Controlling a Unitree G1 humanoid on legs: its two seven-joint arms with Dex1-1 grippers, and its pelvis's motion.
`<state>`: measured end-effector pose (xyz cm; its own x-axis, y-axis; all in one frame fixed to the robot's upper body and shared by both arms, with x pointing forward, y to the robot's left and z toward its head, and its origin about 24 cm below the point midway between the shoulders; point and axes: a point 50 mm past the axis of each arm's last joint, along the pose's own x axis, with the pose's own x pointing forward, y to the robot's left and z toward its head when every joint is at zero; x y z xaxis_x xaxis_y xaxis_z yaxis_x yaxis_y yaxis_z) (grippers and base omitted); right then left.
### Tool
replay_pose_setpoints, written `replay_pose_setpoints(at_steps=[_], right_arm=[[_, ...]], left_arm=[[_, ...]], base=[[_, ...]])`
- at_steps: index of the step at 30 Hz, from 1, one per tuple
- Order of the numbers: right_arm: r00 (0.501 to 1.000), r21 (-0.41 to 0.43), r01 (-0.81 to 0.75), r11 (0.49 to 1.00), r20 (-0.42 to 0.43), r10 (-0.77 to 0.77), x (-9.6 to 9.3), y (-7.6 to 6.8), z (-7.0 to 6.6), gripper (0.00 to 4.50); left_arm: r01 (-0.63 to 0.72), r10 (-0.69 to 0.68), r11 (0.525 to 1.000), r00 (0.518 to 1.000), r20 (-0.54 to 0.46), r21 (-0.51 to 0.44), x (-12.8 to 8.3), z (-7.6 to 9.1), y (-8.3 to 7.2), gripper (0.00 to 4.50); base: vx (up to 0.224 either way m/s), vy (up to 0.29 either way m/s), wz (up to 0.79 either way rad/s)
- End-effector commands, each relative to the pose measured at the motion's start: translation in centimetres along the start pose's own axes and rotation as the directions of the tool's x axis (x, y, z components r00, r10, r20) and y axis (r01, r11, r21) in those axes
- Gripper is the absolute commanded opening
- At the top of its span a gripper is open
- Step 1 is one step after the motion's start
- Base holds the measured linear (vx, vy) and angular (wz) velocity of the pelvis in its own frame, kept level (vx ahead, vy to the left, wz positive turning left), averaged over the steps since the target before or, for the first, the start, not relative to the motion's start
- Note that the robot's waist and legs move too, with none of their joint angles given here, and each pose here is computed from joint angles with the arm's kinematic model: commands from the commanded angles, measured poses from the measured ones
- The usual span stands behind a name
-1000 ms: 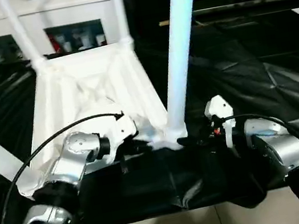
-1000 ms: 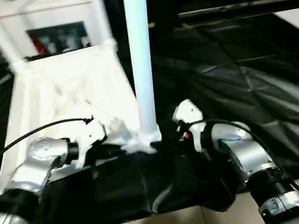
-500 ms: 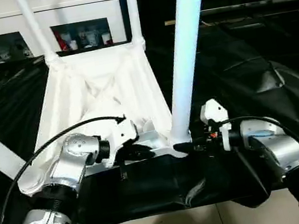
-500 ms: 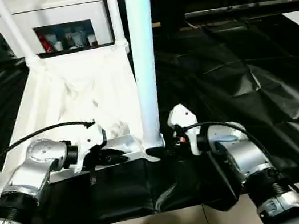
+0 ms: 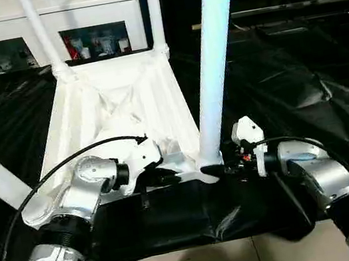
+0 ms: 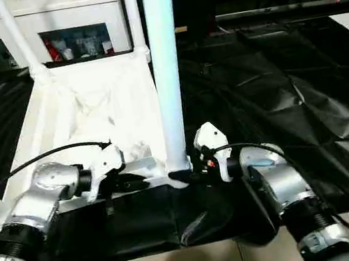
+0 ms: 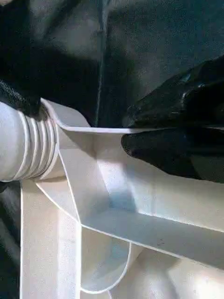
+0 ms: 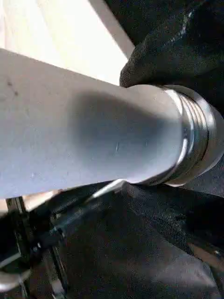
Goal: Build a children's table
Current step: Rotate leg to tighten
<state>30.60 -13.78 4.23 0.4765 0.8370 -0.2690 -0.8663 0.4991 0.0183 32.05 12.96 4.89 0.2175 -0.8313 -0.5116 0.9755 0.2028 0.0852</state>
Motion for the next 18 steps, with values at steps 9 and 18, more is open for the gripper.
replay_pose_setpoints(at_steps=[9,18], right_arm=[[0.923,0.202,0.383,0.901,-0.053,-0.38,4.0,1.4,-1.8,2.74],[0.921,0.231,0.364,0.903,0.056,-0.385,5.3,2.2,-0.3,3.09]], left_arm=[[-0.202,0.208,0.973,0.977,0.047,-0.107,5.8,1.8,-0.1,0.0],[-0.198,0.203,0.976,0.978,0.049,-0.086,6.6,2.2,-0.4,0.0]], base=[[0.0,0.0,0.0],[0.0,0.0,0.0]])
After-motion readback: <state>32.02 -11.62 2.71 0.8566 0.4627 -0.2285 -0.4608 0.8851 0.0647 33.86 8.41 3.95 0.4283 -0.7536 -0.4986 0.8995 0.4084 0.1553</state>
